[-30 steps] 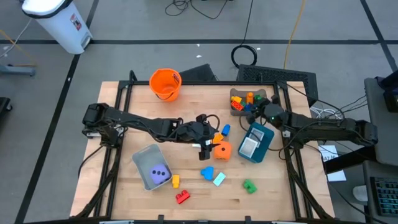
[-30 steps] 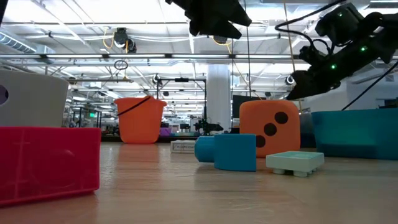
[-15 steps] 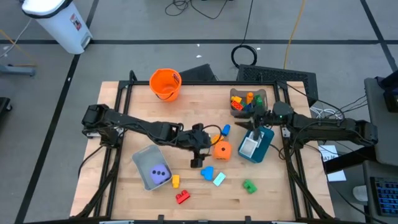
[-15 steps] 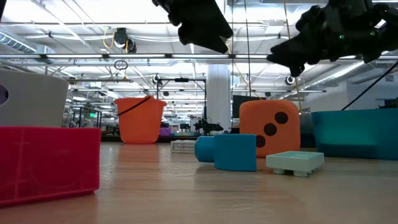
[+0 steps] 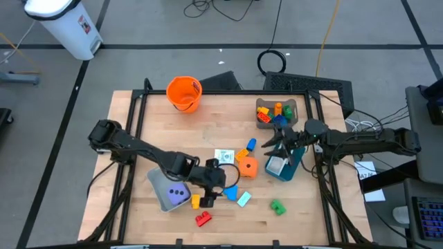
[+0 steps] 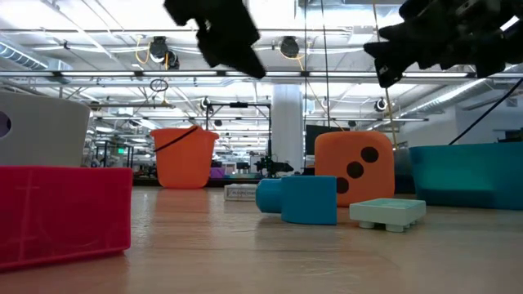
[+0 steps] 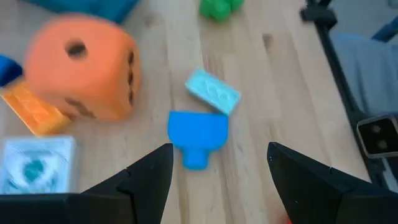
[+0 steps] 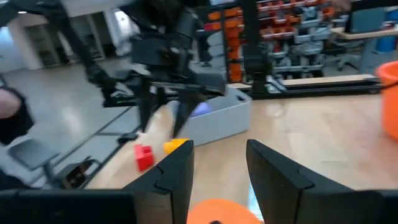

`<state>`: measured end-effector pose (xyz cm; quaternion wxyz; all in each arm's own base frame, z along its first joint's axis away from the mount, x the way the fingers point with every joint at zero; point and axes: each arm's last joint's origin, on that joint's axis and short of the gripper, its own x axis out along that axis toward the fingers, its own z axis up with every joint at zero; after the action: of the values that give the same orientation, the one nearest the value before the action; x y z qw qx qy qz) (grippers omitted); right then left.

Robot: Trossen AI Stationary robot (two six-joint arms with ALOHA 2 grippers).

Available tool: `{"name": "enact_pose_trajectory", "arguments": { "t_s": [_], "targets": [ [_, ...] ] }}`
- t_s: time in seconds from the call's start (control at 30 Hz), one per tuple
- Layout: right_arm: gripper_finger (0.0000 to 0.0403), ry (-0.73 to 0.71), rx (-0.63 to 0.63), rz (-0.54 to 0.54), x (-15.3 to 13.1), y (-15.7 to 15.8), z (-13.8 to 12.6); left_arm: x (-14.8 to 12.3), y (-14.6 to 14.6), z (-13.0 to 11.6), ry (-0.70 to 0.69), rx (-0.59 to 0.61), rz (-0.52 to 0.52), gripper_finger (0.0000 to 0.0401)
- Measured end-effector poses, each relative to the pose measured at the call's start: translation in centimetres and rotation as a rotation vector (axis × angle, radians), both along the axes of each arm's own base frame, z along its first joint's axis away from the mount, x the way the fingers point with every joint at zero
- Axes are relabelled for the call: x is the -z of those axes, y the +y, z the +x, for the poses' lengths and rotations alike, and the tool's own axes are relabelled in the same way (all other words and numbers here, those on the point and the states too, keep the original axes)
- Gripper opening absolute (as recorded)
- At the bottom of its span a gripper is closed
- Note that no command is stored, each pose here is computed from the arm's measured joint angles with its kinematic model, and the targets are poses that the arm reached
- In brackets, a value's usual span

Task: Pick & Place Toys
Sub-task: Put the blue game piece into the black bin

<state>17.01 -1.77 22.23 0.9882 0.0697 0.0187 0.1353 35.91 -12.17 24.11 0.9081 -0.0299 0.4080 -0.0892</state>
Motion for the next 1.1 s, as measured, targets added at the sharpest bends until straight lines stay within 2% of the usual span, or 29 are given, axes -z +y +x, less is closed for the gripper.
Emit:
{"name": "enact_pose_trajectory", "arguments": {
  "t_s": [0.33, 0.63, 0.8, 1.1],
  "targets": [
    [0.013, 0.049, -0.15, 0.023, 1.2, 2.8, -0.2, 3.4, -0.7, -0.7, -0.03, -0.031, 0.031, 0.0269],
    [0.013, 0.061, -0.01, -0.024, 3.7, 3.6, -0.9, 7.6, -0.8, 0.6, 0.034, -0.022, 0.035, 0.0269],
    [0.013, 0.022, -0.011, -0.021, 3.5, 3.6, -0.9, 10.0, -0.7, 1.2, 0.077, -0.014, 0.027, 0.0269],
    [0.013, -0.004, -0.011, -0.02, 3.2, 3.6, -0.9, 11.3, -0.5, 2.2, 0.047, -0.002, 0.007, 0.0269]
  ]
}}
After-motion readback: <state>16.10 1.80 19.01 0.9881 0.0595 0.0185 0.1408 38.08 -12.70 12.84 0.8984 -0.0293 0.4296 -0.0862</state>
